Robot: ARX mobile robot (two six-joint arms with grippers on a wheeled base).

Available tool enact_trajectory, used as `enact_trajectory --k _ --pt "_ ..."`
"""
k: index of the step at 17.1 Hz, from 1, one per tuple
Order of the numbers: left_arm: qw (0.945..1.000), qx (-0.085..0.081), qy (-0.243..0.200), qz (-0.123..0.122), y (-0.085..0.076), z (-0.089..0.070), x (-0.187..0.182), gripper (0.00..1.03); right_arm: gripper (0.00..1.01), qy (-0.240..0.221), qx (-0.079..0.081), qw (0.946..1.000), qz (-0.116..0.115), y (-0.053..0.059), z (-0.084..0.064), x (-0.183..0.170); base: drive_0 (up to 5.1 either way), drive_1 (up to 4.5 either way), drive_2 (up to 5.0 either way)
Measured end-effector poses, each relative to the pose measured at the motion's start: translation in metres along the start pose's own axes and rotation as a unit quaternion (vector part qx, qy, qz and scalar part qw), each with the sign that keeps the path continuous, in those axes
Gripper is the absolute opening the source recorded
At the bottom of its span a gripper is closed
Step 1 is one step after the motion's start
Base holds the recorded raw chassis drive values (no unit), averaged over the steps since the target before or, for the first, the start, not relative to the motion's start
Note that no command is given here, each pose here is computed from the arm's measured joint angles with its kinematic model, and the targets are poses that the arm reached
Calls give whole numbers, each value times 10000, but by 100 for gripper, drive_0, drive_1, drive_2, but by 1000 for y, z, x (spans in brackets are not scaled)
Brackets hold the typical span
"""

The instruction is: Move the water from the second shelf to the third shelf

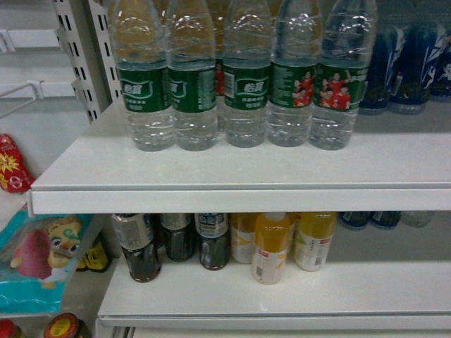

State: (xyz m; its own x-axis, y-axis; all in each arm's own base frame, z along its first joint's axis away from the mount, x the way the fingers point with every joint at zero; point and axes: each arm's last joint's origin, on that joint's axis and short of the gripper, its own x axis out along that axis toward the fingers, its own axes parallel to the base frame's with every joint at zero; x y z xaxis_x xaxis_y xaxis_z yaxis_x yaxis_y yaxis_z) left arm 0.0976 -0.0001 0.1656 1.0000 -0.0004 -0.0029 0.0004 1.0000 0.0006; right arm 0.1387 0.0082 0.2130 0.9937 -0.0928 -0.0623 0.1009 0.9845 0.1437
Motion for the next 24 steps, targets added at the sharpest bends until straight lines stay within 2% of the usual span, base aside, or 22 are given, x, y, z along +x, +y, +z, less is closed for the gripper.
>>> enact_trajectory --k 9,11,13,20,21,23,24 --pt "10000 0 -13 -2 0 0 0 98 39 5 1 10000 -3 0 0 0 -499 246 246" --pt "10000 0 6 15 0 0 0 98 39 -10 4 9999 141 2 0 0 -499 246 246" --pt "10000 0 4 10 0 0 0 98 39 3 1 10000 21 0 0 0 -499 246 246" --pt "10000 0 0 6 0 0 0 98 39 -2 2 10000 23 1 0 0 -499 246 246" --pt "10000 0 0 6 0 0 0 98 39 -21 -34 10000 71 0 1 0 -499 246 246" --pt "10000 0 0 0 0 0 0 98 39 46 -221 9983 546 3 6 9 -499 246 246" --pt "10000 0 -2 -2 0 0 0 98 39 152 -235 9973 686 6 10 15 -499 246 246"
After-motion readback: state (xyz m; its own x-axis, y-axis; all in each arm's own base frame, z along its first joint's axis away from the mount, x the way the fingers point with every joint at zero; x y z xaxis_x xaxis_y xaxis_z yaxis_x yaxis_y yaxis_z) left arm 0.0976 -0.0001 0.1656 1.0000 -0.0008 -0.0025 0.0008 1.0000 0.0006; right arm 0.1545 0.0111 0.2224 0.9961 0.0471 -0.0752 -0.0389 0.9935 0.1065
